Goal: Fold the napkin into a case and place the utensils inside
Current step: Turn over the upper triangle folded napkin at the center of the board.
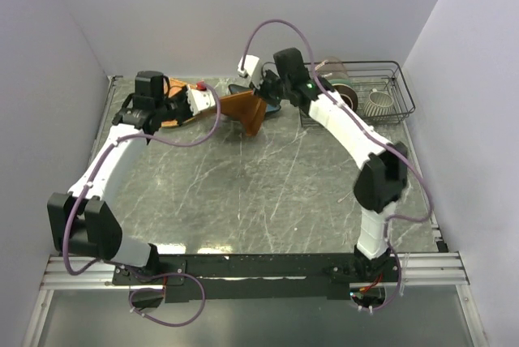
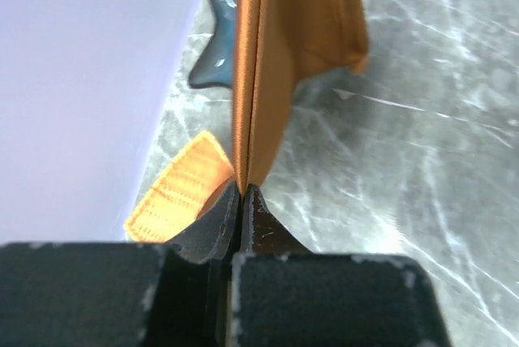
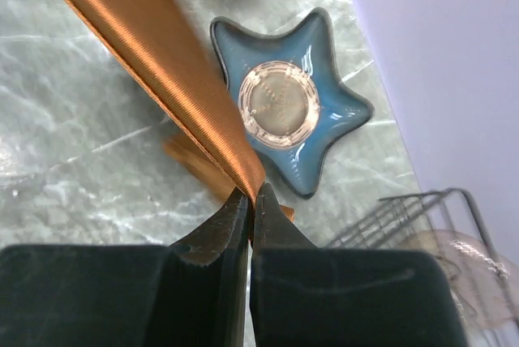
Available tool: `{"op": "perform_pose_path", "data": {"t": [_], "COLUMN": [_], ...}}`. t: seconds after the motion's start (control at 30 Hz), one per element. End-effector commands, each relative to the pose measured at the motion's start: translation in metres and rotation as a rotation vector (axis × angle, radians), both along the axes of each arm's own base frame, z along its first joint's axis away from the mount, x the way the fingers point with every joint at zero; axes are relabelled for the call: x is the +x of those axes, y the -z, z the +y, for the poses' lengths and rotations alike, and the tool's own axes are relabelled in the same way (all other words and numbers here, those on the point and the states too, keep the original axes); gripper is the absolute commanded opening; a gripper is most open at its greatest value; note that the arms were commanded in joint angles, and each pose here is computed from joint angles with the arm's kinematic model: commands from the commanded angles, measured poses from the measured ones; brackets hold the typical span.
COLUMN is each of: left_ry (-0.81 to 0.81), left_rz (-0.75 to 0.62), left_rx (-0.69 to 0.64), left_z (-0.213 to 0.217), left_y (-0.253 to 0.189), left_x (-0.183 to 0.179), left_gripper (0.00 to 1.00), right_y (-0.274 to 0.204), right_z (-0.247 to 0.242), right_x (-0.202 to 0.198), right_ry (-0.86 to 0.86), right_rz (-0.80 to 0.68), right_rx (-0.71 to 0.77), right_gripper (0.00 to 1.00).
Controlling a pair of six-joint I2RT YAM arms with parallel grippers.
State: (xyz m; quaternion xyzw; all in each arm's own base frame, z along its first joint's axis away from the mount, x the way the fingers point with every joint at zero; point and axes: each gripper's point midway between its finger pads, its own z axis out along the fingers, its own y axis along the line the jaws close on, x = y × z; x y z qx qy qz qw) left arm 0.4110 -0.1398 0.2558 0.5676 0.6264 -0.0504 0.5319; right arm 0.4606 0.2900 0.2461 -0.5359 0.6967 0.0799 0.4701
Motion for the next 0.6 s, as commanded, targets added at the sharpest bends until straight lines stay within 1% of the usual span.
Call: {"op": "perform_pose_path", "data": {"t": [0.0, 0.03, 0.07, 0.1, 0.13, 0.17, 0.2, 0.23, 0.27, 0.37, 0.47, 0.57], "left_ry": [0.029, 0.047, 0.061, 0.071, 0.092, 0.115, 0.129, 0.152, 0.17, 0.209, 0.239, 0.283], "left_rz": [0.134, 0.159, 0.219, 0.252, 0.271, 0.325, 0.355, 0.365, 0.403, 0.428, 0.423, 0.452], "left_rx": [0.073, 0.086, 0.104, 0.112, 0.126, 0.154, 0.169, 0.18, 0.198, 0.255, 0.285, 0.298], "left_z": [0.012, 0.01, 0.01, 0.01, 0.005, 0.006, 0.005, 0.001, 0.003, 0.006, 0.011, 0.013], "left_y": [0.049, 0.06, 0.087, 0.1, 0.11, 0.134, 0.145, 0.15, 0.166, 0.186, 0.194, 0.199], "left_x": [-0.048, -0.059, -0.075, -0.085, -0.096, -0.113, -0.125, -0.135, -0.15, -0.176, -0.189, -0.204], "left_gripper": [0.01, 0.01, 0.01, 0.01, 0.01, 0.01, 0.01, 0.01, 0.01, 0.01, 0.01, 0.01], "right_y": [-0.009, 0.033, 0.034, 0.049, 0.08, 0.092, 0.104, 0.125, 0.131, 0.155, 0.17, 0.181], "right_z": [-0.014, -0.015, -0.006, -0.003, -0.007, -0.007, 0.003, -0.002, 0.001, 0.004, 0.005, 0.007], "right_x": [-0.016, -0.033, -0.043, -0.052, -0.069, -0.076, -0.093, -0.106, -0.116, -0.148, -0.172, -0.189], "right_ry": [0.041, 0.014, -0.007, -0.03, -0.046, -0.053, -0.088, -0.096, -0.112, -0.149, -0.165, -0.172], "right_rz": [-0.15, -0.091, -0.132, -0.133, -0.092, -0.085, -0.071, -0.035, -0.02, 0.059, 0.156, 0.258], "right_rx": [-0.034, -0.086, -0.082, -0.114, -0.158, -0.179, -0.196, -0.227, -0.236, -0.285, -0.308, -0.32], "right_gripper": [0.0, 0.0, 0.0, 0.0, 0.0, 0.0, 0.0, 0.0, 0.0, 0.0, 0.0, 0.0]}}
